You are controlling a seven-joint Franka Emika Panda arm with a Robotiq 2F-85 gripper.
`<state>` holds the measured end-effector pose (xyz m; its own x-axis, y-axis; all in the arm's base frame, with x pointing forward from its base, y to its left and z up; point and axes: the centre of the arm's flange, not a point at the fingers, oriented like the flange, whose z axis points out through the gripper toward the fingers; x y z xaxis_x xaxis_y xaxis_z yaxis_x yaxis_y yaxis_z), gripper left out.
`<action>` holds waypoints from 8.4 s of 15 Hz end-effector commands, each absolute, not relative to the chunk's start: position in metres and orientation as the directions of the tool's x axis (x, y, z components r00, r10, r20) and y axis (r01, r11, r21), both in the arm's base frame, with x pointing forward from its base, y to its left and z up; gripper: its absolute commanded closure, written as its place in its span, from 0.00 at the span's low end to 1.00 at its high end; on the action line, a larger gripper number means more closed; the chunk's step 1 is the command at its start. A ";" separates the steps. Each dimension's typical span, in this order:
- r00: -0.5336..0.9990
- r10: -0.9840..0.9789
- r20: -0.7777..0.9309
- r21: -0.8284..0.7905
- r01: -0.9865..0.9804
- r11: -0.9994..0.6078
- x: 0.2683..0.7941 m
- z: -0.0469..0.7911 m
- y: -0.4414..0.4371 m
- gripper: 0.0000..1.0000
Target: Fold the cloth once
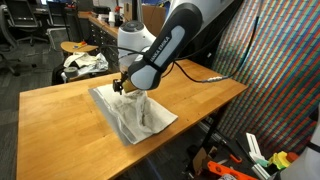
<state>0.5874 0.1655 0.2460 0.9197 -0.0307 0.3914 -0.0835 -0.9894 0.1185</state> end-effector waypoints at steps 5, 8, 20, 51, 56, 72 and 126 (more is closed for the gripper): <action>0.895 -0.072 0.441 0.157 -0.156 -0.975 0.610 0.232 0.167 0.00; 0.891 -0.083 0.446 0.163 -0.172 -0.971 0.616 0.228 0.165 0.34; 0.891 -0.131 0.436 0.172 -0.225 -0.959 0.632 0.238 0.156 0.83; 0.863 -0.234 0.447 0.176 -0.341 -0.923 0.648 0.237 0.184 0.43; 0.861 -0.247 0.445 0.191 -0.361 -0.913 0.655 0.231 0.174 0.81; 0.886 -0.285 0.365 0.161 -0.361 -0.918 0.654 0.263 0.167 0.64; 0.792 -0.577 0.200 -0.150 -0.557 -0.817 0.655 0.310 0.249 0.98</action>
